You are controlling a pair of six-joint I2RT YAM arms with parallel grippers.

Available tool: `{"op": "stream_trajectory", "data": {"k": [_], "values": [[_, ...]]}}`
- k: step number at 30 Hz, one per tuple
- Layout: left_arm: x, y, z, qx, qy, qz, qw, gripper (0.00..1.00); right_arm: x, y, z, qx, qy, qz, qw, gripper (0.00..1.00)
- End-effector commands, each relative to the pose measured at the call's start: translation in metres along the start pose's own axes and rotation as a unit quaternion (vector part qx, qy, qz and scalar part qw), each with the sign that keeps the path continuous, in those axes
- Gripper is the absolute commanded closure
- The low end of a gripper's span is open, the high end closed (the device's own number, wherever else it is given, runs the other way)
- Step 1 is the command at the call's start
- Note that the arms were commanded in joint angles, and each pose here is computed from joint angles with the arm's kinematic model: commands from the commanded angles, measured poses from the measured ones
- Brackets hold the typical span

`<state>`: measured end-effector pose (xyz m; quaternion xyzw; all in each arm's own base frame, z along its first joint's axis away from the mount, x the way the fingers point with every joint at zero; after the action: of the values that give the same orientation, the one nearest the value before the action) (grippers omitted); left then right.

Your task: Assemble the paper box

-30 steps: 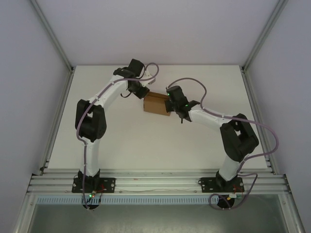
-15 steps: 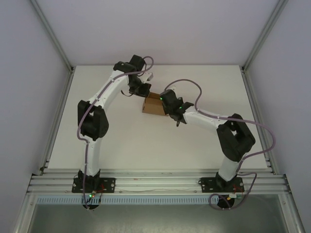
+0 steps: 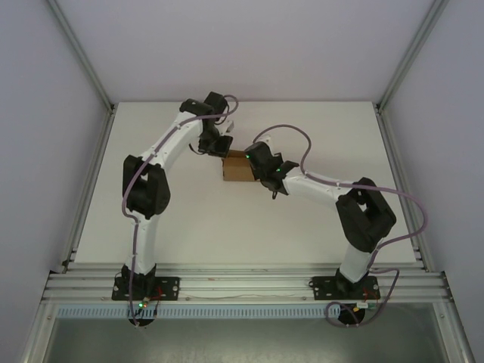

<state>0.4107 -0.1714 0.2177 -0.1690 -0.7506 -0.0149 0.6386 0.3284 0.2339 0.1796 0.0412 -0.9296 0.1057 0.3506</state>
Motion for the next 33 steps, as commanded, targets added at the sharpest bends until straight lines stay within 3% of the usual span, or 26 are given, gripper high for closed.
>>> {"op": "stream_trajectory", "data": {"k": [1,7,16,22,26,33], "values": [[-0.02,-0.003,0.019,0.013,0.032,-0.062,0.997,1.0,-0.019,-0.006,0.072,0.072,0.157,0.022,0.985,1.0],[-0.035,-0.005,0.033,0.069,-0.021,-0.053,0.996,1.0,-0.021,-0.005,0.075,0.064,0.158,0.023,0.985,1.0],[-0.028,-0.013,0.036,0.102,-0.019,-0.012,0.994,1.0,-0.02,-0.004,0.076,0.059,0.16,0.024,0.985,1.0],[-0.03,-0.009,0.036,0.096,-0.018,-0.056,0.994,1.0,-0.018,-0.006,0.076,0.054,0.155,0.025,0.986,1.0],[-0.047,-0.006,0.049,0.078,-0.018,-0.111,0.991,1.0,-0.018,-0.008,0.078,0.06,0.152,0.034,0.986,1.0],[-0.07,-0.003,0.077,0.062,-0.046,-0.136,0.988,1.0,-0.017,-0.01,0.077,0.062,0.137,0.037,0.988,1.0]]}}
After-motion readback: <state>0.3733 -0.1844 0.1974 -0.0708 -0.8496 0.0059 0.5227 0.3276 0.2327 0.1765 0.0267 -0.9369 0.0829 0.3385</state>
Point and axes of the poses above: each hand's point on the last joint's axis, 136 mm out from that joint toward the fingers, its own x axis back along the fingers, its own y axis along the line the jaws close on, z = x × y, the point moved 9 cm from there along x, back along the fingers, and after that the axes turned 2 degrees about -x, right-handed, at the moved point
